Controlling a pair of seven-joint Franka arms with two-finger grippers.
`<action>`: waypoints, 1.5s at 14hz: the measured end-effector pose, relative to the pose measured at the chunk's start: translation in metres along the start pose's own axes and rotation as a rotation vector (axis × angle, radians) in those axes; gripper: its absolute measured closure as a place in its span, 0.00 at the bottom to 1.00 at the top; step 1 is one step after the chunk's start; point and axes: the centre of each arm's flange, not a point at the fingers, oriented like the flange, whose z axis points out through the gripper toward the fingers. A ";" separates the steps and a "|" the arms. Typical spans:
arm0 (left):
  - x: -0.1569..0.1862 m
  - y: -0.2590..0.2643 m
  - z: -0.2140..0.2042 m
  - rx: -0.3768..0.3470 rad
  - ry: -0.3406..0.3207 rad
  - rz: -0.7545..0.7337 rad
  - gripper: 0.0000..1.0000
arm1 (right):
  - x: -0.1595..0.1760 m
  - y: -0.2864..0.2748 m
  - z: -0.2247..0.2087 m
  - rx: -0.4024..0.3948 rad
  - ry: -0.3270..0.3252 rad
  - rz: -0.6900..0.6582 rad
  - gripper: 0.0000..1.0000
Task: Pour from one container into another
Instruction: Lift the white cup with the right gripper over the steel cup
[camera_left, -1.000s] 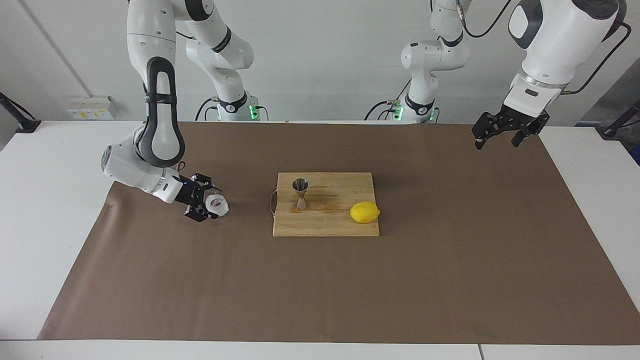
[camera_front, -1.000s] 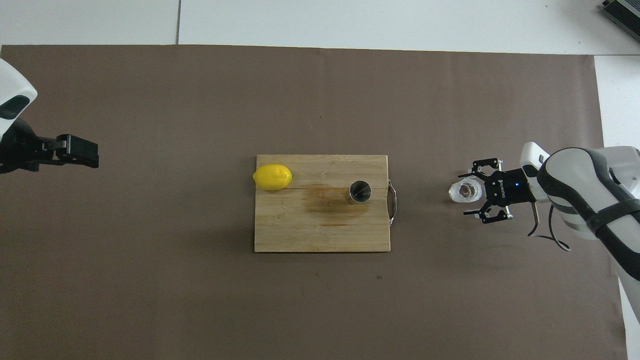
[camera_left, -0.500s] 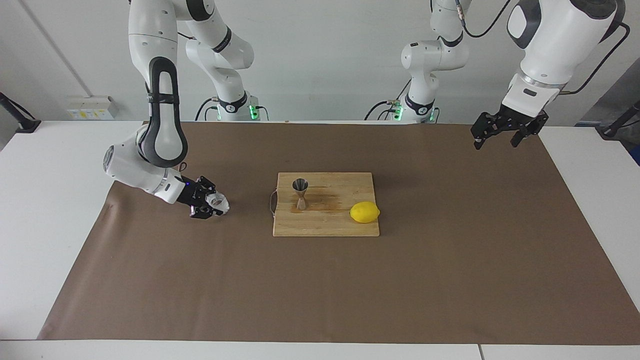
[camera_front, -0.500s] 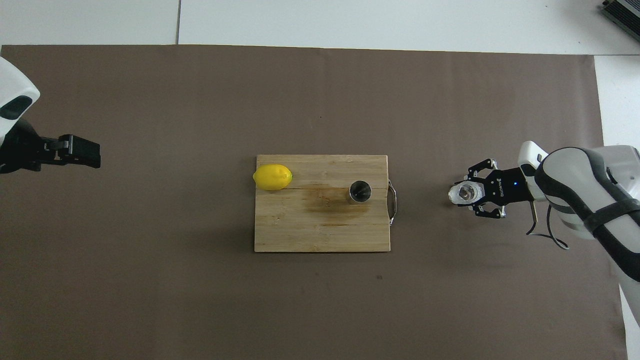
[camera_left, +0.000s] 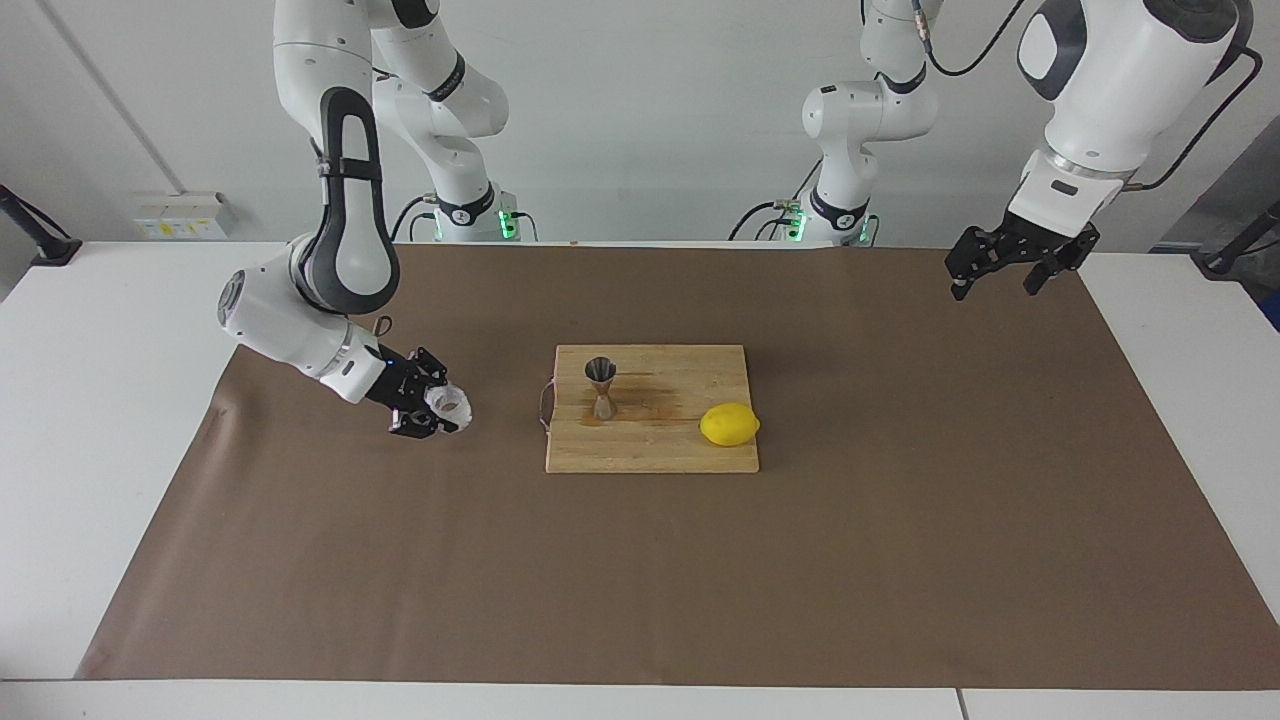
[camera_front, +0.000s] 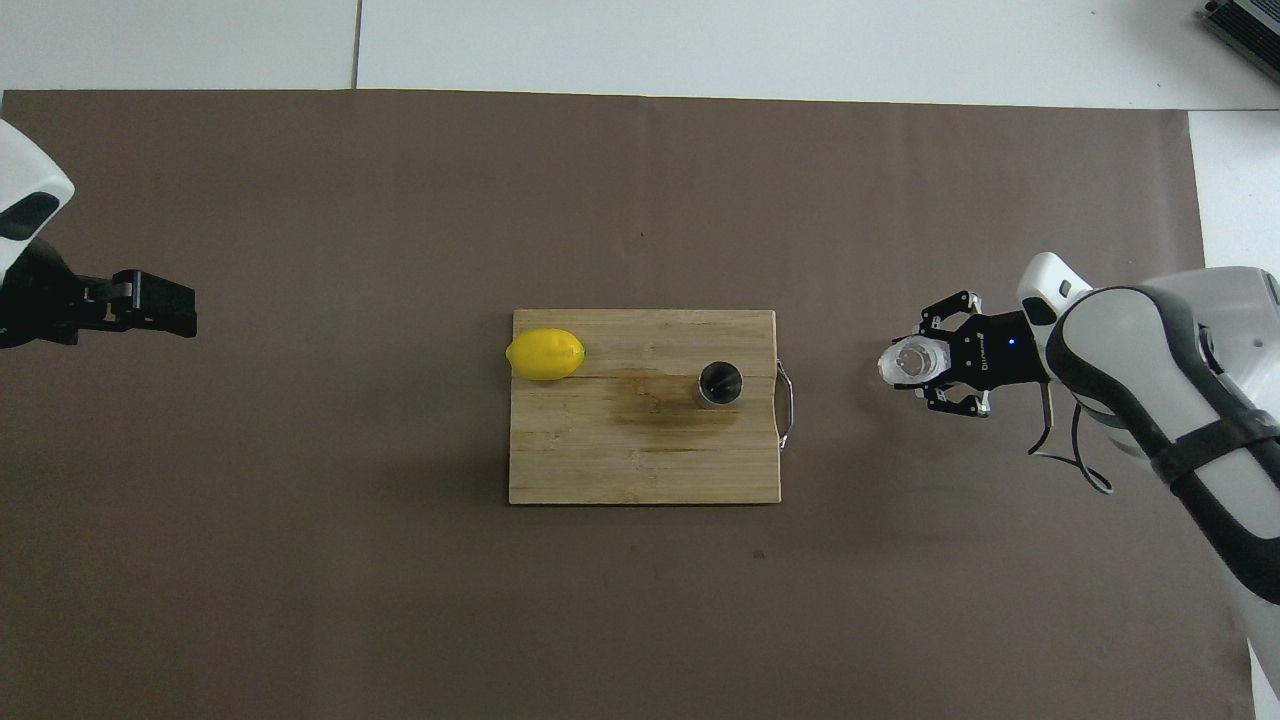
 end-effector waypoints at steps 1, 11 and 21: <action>0.001 0.000 0.003 0.000 0.002 -0.001 0.00 | 0.017 -0.001 -0.001 -0.002 -0.003 0.018 0.49; 0.001 0.000 0.002 -0.002 0.025 0.000 0.00 | 0.126 -0.005 0.009 0.022 -0.182 0.081 0.49; 0.005 -0.025 0.013 -0.004 0.029 -0.038 0.00 | 0.223 -0.015 0.028 -0.038 -0.400 0.101 0.49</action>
